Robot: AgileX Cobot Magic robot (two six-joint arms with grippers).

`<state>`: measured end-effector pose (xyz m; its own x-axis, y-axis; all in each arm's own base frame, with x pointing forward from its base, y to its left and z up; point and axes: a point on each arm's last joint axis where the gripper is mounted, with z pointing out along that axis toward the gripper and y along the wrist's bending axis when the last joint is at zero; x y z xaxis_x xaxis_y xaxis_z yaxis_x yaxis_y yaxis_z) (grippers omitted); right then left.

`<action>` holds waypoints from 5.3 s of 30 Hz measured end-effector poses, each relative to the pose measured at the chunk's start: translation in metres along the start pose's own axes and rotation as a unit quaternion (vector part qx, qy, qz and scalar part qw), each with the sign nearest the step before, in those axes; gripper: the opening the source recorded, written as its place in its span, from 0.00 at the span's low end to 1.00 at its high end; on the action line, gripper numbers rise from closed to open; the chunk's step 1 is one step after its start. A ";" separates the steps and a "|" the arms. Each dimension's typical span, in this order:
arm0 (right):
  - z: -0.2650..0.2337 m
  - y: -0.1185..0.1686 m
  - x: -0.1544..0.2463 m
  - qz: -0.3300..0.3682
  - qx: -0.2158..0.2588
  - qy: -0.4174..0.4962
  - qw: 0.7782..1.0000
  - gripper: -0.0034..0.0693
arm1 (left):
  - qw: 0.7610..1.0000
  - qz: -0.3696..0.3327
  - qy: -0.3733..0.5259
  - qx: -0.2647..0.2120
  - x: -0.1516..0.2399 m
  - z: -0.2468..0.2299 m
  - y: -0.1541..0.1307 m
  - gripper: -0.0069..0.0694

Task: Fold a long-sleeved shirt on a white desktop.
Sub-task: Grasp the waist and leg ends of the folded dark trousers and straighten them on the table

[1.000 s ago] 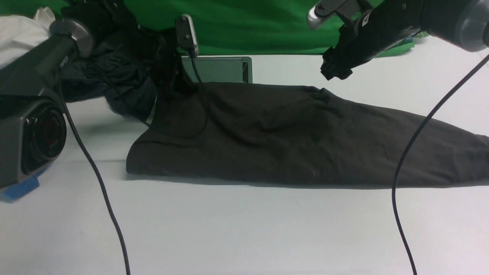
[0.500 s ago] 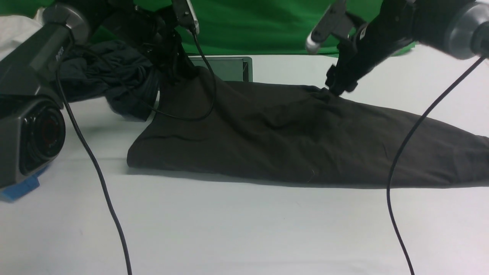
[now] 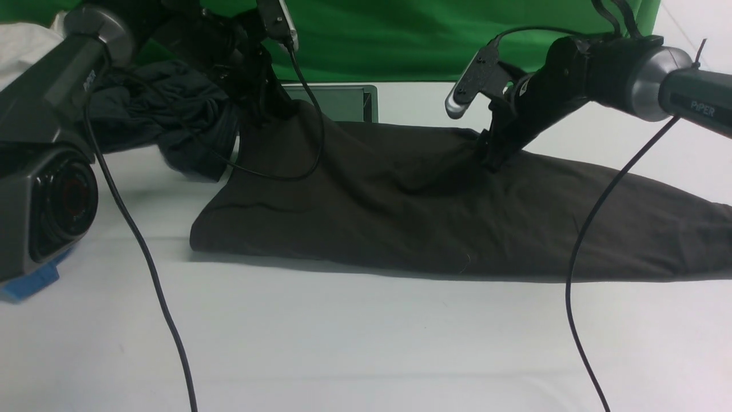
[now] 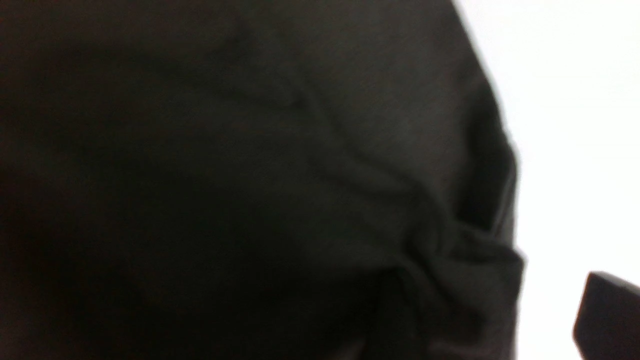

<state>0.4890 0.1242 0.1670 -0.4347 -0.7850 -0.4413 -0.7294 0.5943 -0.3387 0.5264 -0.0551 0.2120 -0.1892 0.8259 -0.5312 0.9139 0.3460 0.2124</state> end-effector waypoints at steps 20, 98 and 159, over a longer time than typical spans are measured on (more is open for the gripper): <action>-0.043 -0.009 -0.013 -0.005 0.006 -0.011 1.000 0.08 | 1.000 -0.011 -0.003 -0.004 -0.001 -0.002 0.001 0.14; -0.060 -0.057 -0.018 -0.046 -0.093 -0.070 0.992 0.14 | 1.000 -0.018 -0.021 -0.003 -0.013 -0.019 -0.002 0.14; -0.236 0.019 0.039 0.387 -0.088 -0.149 0.905 0.65 | 0.698 -0.714 -0.048 0.038 0.083 -0.065 -0.074 1.00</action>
<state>0.3340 0.0636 0.3393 -0.7096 -0.0468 -0.7030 -0.3511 0.8885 0.2953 0.4198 0.0167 0.2058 -0.9046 -0.3705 -0.2109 -0.1635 0.7584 -0.6310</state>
